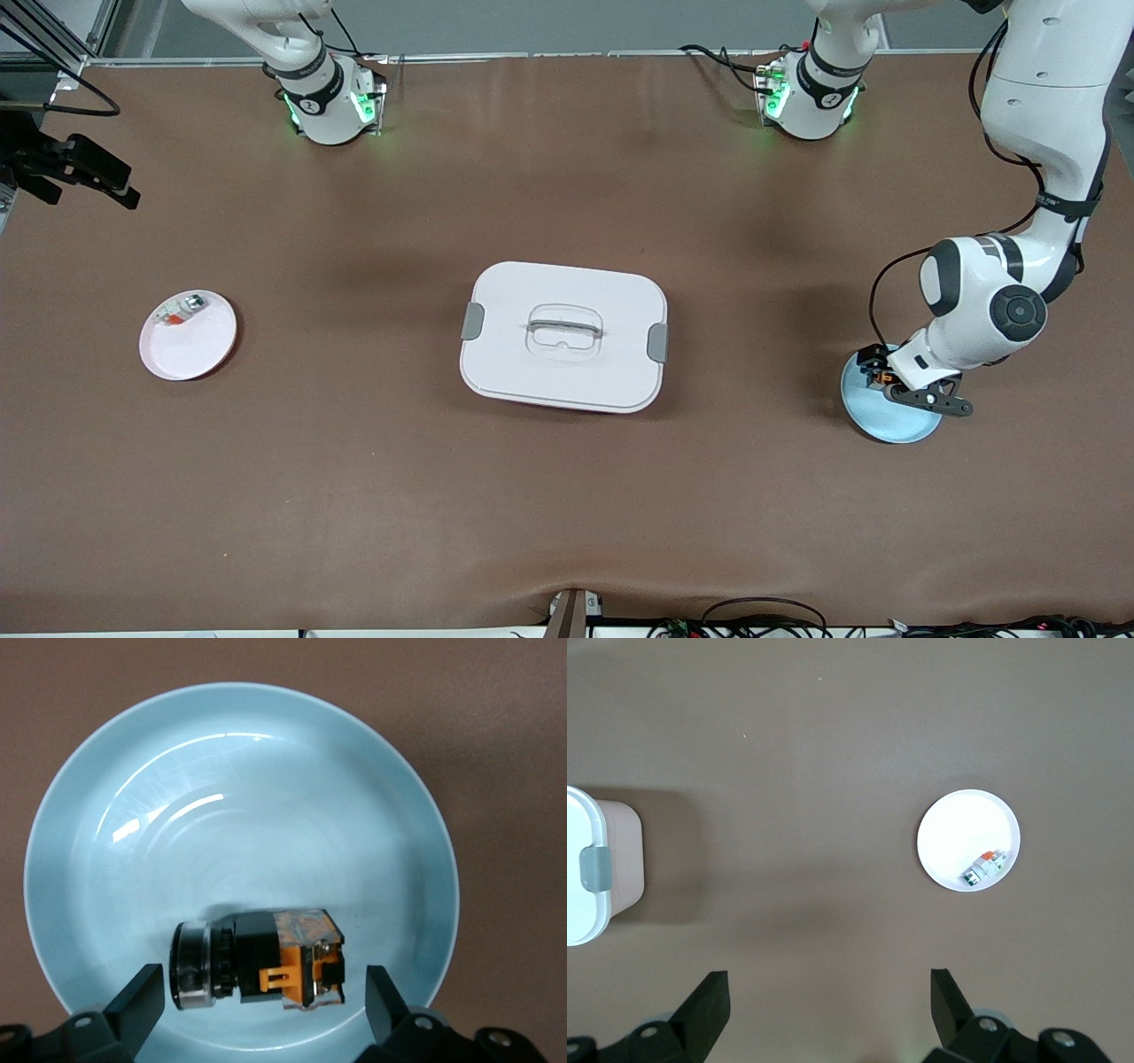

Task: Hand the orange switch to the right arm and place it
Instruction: 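Close the left gripper on the orange switch and lift it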

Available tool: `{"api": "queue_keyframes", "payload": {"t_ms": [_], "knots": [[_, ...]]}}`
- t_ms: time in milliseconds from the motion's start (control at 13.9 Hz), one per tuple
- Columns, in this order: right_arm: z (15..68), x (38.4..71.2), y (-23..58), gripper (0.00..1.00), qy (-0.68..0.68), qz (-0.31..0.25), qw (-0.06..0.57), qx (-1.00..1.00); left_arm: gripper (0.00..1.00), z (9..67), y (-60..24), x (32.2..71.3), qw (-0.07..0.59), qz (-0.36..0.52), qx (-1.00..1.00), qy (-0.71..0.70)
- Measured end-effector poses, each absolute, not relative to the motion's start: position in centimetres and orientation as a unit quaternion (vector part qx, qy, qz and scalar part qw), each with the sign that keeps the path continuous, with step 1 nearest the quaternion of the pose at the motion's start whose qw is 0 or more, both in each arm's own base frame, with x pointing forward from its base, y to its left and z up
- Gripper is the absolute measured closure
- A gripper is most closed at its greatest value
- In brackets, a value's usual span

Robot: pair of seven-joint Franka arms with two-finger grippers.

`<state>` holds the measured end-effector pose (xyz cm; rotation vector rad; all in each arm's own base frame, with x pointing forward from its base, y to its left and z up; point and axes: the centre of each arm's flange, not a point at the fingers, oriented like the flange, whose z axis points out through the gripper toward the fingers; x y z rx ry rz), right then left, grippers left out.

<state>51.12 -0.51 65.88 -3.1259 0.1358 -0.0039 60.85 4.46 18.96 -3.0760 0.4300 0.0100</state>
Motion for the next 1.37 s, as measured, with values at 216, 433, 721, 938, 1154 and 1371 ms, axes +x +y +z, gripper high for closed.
{"api": "queue_keyframes", "payload": {"t_ms": [216, 433, 721, 938, 1154, 1371], "knots": [[65.9, 51.1, -0.5, 0.00, 0.043, -0.001, 0.006, -0.999, 0.00, 18.7, 4.4, 60.9, 0.018, 0.000, -0.990, 0.139], [65.9, 51.1, -0.5, 0.00, 0.043, -0.001, 0.006, -0.999, 0.00, 18.7, 4.4, 61.0, 0.020, -0.005, -0.990, 0.141], [65.9, 51.1, -0.5, 0.00, 0.043, -0.001, 0.006, -0.999, 0.00, 18.2, 4.4, 61.1, 0.022, -0.010, -0.989, 0.144], [65.9, 51.1, -0.5, 0.00, 0.043, -0.001, 0.006, -0.999, 0.00, 17.8, 4.4, 61.1, 0.022, -0.012, -0.989, 0.144], [65.9, 51.1, -0.5, 0.00, 0.043, -0.001, 0.006, -0.999, 0.09, 17.9, 4.4, 61.2, 0.022, -0.013, -0.989, 0.144], [65.9, 51.1, -0.7, 0.00, 0.045, -0.001, 0.007, -0.999, 0.27, 17.9, 4.4, 61.2, 0.022, -0.015, -0.989, 0.144]]}}
